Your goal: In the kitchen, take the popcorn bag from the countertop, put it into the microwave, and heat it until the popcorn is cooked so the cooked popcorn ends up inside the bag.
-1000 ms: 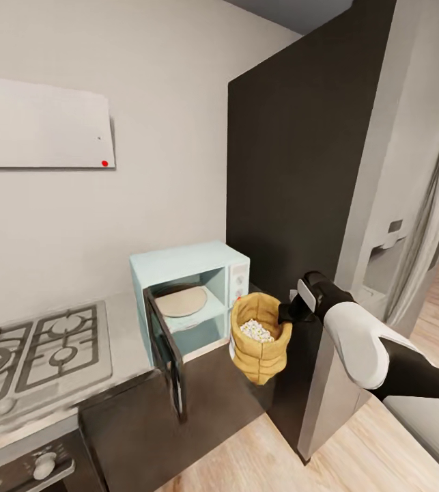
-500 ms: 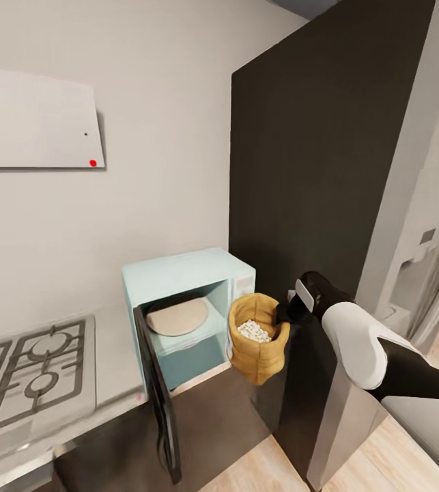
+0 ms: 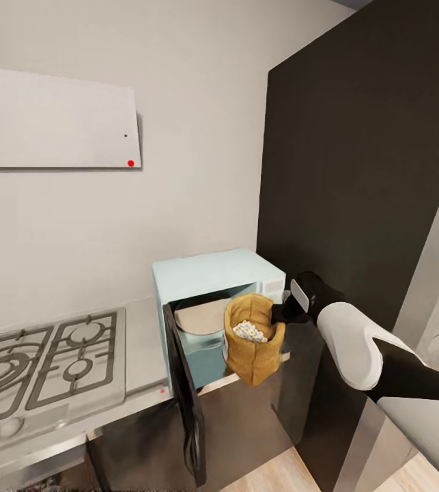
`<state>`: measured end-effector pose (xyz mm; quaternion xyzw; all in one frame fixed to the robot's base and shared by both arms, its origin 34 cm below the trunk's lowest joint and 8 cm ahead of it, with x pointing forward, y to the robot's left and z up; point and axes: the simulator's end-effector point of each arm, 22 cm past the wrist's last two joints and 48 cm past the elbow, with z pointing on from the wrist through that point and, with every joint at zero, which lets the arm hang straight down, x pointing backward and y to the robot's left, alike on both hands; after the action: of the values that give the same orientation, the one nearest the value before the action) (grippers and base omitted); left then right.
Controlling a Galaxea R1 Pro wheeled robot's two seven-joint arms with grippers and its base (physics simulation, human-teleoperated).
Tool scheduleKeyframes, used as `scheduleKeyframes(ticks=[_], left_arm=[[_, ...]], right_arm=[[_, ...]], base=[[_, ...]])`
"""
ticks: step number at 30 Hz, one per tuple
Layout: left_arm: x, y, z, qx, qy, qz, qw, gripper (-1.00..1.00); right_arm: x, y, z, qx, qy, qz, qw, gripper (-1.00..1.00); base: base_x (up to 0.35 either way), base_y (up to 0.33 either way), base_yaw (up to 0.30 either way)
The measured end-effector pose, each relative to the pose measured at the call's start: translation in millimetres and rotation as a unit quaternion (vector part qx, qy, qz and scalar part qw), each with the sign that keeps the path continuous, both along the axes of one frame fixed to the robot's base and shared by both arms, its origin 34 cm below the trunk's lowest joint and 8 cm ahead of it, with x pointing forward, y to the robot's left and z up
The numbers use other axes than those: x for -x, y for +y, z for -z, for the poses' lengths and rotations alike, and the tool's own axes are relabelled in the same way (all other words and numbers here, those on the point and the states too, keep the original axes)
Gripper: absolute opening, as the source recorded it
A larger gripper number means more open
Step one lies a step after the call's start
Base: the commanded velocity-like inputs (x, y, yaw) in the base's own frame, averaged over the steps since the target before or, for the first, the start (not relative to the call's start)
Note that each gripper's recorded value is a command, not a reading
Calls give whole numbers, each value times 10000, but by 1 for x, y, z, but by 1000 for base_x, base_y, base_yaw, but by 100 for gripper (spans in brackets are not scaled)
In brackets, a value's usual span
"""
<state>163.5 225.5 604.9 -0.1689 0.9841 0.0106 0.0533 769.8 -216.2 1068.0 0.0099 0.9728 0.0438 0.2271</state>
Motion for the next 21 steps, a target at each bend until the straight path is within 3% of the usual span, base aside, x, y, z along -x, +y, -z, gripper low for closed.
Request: scheduleKeyframes(ticks=[8,21], left_arm=[[-1,-1,0,7,-9,14,10000,100],[-1,-1,0,8,-17,54,10000,100]], right_arm=[[-2,-4,-1,40,-57,26,10000,-100],[-3,-6,-1,60,-70,38,10000,-100]], base=[[0,7,26],[35,174,0]])
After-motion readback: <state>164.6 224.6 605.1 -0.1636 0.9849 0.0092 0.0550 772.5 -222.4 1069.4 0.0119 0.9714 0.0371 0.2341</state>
